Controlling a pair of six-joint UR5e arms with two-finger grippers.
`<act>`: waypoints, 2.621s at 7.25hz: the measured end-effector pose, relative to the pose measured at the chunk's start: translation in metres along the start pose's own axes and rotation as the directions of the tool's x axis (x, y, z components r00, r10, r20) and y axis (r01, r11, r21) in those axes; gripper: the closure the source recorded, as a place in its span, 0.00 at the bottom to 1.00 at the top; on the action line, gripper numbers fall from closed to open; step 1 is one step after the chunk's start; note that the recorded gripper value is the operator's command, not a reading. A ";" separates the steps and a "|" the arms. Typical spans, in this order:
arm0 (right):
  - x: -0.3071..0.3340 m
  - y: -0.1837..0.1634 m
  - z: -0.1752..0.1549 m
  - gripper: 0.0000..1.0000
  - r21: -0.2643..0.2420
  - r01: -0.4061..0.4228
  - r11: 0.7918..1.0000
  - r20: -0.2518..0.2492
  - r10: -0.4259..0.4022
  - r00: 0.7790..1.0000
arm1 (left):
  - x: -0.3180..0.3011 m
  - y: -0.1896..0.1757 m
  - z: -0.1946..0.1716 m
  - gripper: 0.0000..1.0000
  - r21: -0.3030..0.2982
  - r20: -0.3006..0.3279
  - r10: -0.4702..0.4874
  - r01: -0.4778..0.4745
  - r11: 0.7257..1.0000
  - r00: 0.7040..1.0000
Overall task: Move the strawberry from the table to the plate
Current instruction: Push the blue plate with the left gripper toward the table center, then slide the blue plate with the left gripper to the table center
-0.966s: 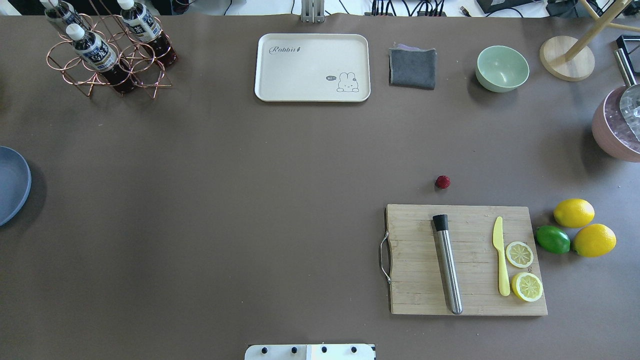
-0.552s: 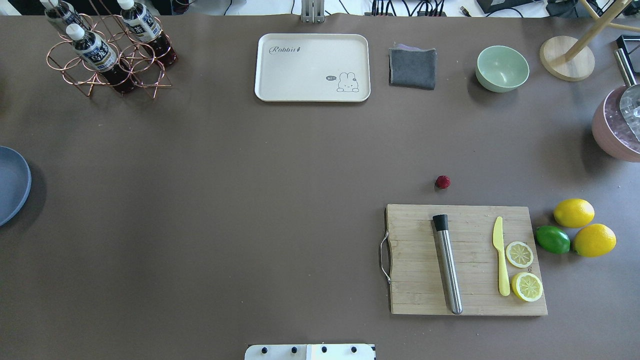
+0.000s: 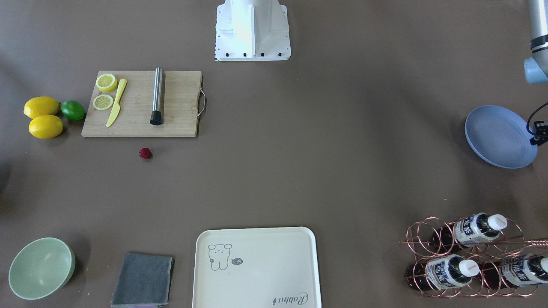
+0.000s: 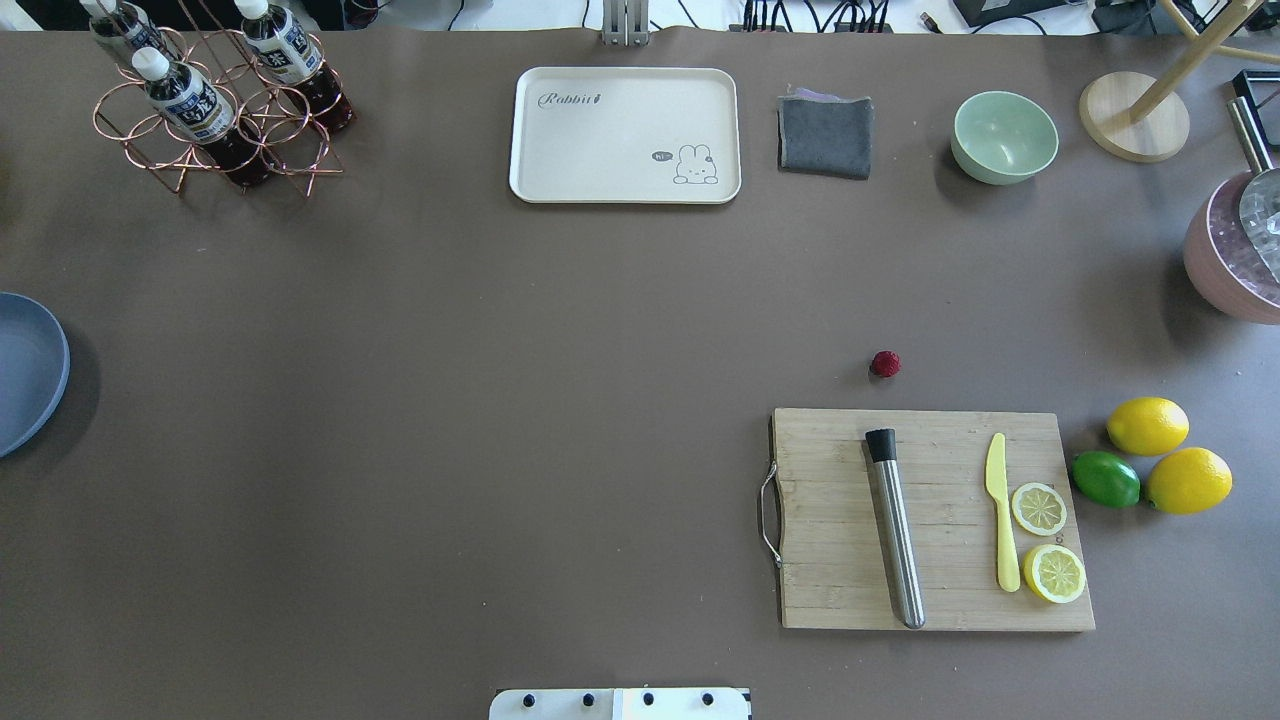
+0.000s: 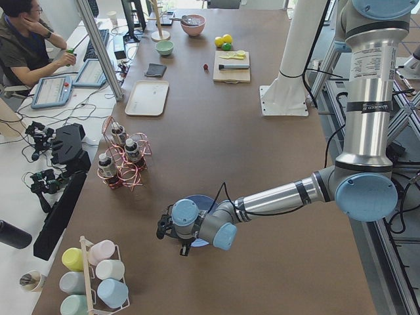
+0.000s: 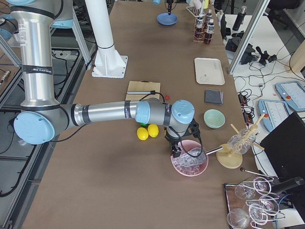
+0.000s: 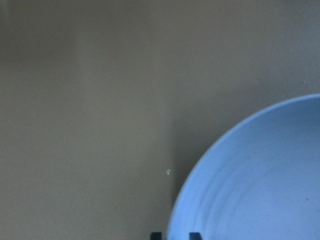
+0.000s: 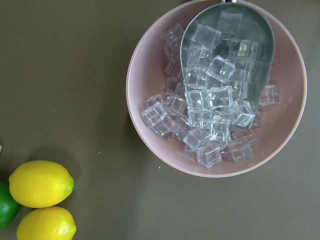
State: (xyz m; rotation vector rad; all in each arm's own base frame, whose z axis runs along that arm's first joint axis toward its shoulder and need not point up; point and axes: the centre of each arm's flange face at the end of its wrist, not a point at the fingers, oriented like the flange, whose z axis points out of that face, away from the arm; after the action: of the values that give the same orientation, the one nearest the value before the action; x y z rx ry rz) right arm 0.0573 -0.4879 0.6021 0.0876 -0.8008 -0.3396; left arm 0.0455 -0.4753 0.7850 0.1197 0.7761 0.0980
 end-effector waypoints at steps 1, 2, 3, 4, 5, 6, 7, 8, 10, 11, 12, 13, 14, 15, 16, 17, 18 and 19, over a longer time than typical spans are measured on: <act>-0.001 0.000 -0.001 0.00 0.001 0.001 1.000 -0.001 -0.001 1.000 | 0.006 -0.002 -0.004 1.00 0.007 -0.021 0.000 0.001 1.000 1.000; -0.001 0.000 -0.001 0.00 0.002 0.002 1.000 -0.001 -0.002 1.000 | 0.021 -0.006 -0.014 1.00 0.017 -0.078 0.001 0.000 1.000 0.997; -0.001 -0.001 -0.001 0.00 0.002 0.002 1.000 -0.002 -0.002 1.000 | 0.042 -0.013 -0.030 1.00 0.026 -0.152 -0.002 0.006 1.000 0.988; -0.001 0.000 -0.001 0.00 0.001 0.002 1.000 -0.002 -0.002 1.000 | 0.072 -0.026 -0.051 1.00 0.040 -0.220 -0.019 0.029 0.999 0.975; 0.000 0.001 0.000 0.00 0.000 0.001 1.000 -0.001 -0.001 1.000 | 0.113 -0.039 -0.071 1.00 0.051 -0.268 -0.027 0.042 0.998 0.963; 0.000 0.002 0.000 0.00 -0.001 0.000 1.000 0.000 0.000 1.000 | 0.169 -0.049 -0.080 1.00 0.048 -0.299 -0.018 0.033 0.998 0.954; 0.000 0.002 0.001 0.00 -0.001 -0.001 1.000 0.001 0.001 1.000 | 0.227 -0.054 -0.080 1.00 0.044 -0.309 -0.014 0.029 0.999 0.951; -0.001 0.001 0.000 0.00 0.001 0.000 1.000 0.002 0.000 1.000 | 0.287 -0.054 -0.078 1.00 0.043 -0.314 -0.020 0.036 0.998 0.949; -0.008 -0.009 0.001 0.00 0.001 0.014 1.000 0.009 -0.014 1.000 | 0.409 -0.054 -0.065 1.00 0.044 -0.339 -0.056 0.075 0.996 0.939; -0.017 -0.019 0.004 0.00 -0.003 0.017 1.000 0.017 -0.017 1.000 | 0.472 -0.054 -0.055 1.00 0.042 -0.349 -0.082 0.103 0.994 0.934; -0.027 -0.031 0.007 0.00 -0.009 0.013 1.000 0.022 -0.012 1.000 | 0.535 -0.056 -0.049 1.00 0.045 -0.342 -0.107 0.130 0.991 0.934; -0.035 -0.040 0.011 0.00 -0.016 0.015 1.000 0.025 -0.015 1.000 | 0.592 -0.056 -0.048 1.00 0.050 -0.325 -0.127 0.151 0.987 0.937; -0.040 -0.045 0.015 0.00 -0.024 0.021 0.999 0.028 -0.021 0.999 | 0.637 -0.048 -0.044 1.00 0.055 -0.311 -0.139 0.164 0.985 0.940; -0.045 -0.050 0.018 0.00 -0.029 0.032 0.999 0.030 -0.031 0.999 | 0.667 -0.034 -0.036 1.00 0.064 -0.301 -0.139 0.165 0.984 0.944; -0.051 -0.055 0.020 0.00 -0.033 0.044 0.999 0.031 -0.043 0.999 | 0.684 -0.022 -0.030 1.00 0.064 -0.297 -0.136 0.162 0.985 0.945; -0.057 -0.061 0.023 0.00 -0.037 0.050 0.998 0.033 -0.049 0.998 | 0.696 -0.013 -0.025 1.00 0.057 -0.298 -0.135 0.158 0.986 0.945; -0.062 -0.065 0.025 0.00 -0.040 0.053 0.998 0.035 -0.052 0.998 | 0.704 -0.008 -0.023 1.00 0.050 -0.301 -0.135 0.157 0.986 0.944; -0.066 -0.068 0.026 0.00 -0.042 0.059 0.997 0.036 -0.057 0.998 | 0.711 -0.006 -0.021 0.59 0.054 -0.301 -0.138 0.162 0.985 0.943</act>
State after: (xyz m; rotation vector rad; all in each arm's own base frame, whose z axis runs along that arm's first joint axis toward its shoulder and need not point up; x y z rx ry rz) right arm -0.0222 -0.5286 0.5606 0.0644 -0.8258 -0.4140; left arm 0.5354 -0.3854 0.2774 0.1207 1.0876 -0.0615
